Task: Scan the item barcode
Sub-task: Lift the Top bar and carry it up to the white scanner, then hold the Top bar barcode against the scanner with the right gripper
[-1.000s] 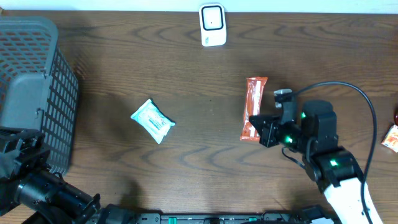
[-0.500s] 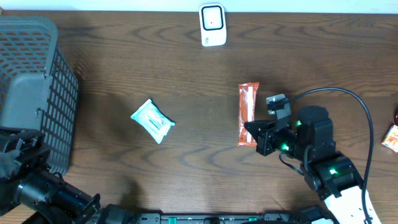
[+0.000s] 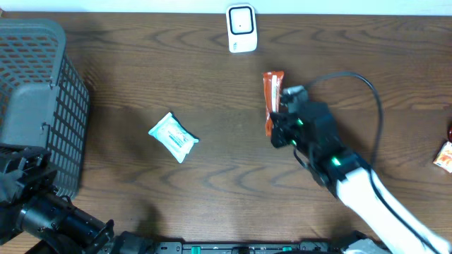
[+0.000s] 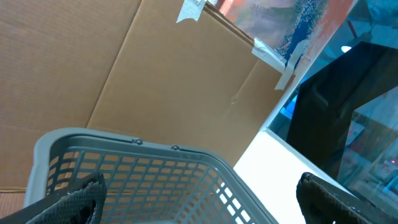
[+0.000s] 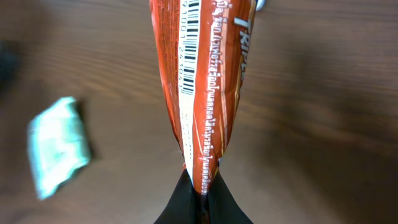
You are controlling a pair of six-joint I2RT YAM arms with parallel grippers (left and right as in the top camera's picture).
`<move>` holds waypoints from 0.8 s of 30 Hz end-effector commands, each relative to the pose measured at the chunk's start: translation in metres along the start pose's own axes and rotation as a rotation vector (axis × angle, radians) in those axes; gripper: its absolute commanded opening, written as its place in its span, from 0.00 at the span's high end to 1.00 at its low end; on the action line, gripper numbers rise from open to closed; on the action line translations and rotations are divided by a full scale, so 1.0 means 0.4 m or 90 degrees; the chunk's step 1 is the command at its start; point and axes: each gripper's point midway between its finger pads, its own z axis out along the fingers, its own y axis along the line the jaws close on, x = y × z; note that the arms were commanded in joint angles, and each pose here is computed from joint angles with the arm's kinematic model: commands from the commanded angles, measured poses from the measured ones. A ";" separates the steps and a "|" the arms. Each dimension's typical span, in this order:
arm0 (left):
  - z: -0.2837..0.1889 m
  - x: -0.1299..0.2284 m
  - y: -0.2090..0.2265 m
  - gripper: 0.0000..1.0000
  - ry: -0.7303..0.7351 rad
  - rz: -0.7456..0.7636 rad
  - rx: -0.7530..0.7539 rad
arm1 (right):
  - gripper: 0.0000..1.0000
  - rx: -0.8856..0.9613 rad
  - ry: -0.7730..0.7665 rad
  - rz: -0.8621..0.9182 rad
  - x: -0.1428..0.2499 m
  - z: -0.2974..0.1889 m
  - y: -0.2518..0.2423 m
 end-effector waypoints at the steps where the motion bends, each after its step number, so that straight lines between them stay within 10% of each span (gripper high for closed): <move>1: 0.000 -0.013 0.011 0.02 -0.004 -0.008 -0.009 | 0.99 0.084 -0.022 -0.043 -0.089 0.059 -0.048; 24: 0.000 -0.013 0.011 0.02 -0.004 -0.008 -0.009 | 0.99 0.435 -0.025 -0.353 -0.504 0.416 -0.248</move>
